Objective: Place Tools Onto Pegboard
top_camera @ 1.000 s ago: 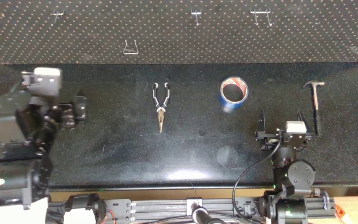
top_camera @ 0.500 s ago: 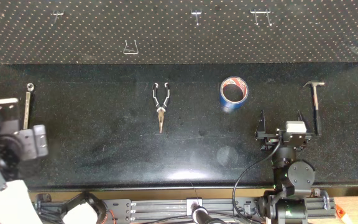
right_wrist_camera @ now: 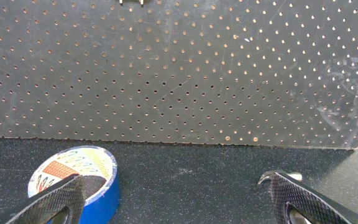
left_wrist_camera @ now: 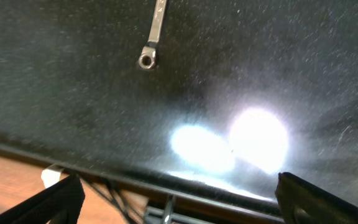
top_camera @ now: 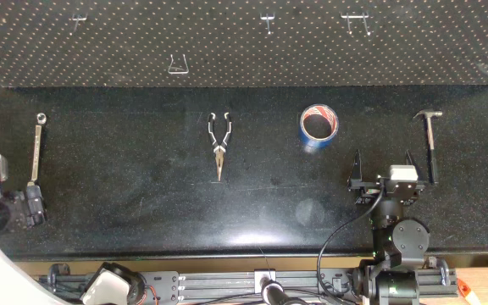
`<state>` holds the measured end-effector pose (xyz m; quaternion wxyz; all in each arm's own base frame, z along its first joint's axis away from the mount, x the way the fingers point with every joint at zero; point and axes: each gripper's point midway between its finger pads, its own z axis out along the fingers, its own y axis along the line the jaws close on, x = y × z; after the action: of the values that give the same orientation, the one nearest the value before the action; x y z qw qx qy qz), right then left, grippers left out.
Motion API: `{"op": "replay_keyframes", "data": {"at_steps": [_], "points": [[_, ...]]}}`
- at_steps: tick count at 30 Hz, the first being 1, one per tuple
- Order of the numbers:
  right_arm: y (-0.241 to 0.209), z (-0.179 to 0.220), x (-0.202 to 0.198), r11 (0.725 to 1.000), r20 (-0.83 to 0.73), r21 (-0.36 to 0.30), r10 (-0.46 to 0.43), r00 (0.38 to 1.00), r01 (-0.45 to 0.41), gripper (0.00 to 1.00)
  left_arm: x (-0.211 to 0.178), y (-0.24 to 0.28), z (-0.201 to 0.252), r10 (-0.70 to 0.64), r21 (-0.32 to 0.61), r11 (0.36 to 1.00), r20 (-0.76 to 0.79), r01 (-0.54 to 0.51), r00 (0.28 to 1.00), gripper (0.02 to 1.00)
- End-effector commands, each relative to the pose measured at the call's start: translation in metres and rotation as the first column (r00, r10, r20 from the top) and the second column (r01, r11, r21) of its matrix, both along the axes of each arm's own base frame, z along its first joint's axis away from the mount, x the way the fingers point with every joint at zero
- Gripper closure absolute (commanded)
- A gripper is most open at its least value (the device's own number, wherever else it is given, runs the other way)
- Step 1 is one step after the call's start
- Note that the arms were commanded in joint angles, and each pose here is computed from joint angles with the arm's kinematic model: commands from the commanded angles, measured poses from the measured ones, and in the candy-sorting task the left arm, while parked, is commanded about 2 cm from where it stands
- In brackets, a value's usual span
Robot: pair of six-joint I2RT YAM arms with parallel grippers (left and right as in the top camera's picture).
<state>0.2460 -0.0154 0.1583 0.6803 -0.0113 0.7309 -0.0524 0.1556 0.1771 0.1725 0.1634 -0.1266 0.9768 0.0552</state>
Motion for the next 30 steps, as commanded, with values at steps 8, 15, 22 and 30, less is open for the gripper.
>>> {"op": "replay_keyframes", "data": {"at_steps": [8,15,22,30], "points": [[0.001,0.0,0.0,1.0,0.002,0.019,0.007,1.0,-0.007,0.047,0.023,0.023,0.014,0.015,-0.026,1.0,0.207,-0.01,0.978,0.025],[0.001,0.0,0.0,1.0,0.002,0.019,0.007,1.0,-0.007,0.047,0.026,0.033,0.008,-0.125,0.054,0.992,0.174,0.117,0.977,0.025],[0.001,0.0,0.0,1.0,0.002,0.019,0.007,1.0,-0.007,0.047,0.026,0.058,-0.007,-0.124,0.063,0.991,0.163,0.115,0.979,0.025],[0.001,-0.001,0.0,1.0,0.002,0.019,0.007,1.0,-0.007,0.047,0.043,0.081,-0.055,-0.195,0.0,0.98,0.139,0.197,0.971,0.023]]}}
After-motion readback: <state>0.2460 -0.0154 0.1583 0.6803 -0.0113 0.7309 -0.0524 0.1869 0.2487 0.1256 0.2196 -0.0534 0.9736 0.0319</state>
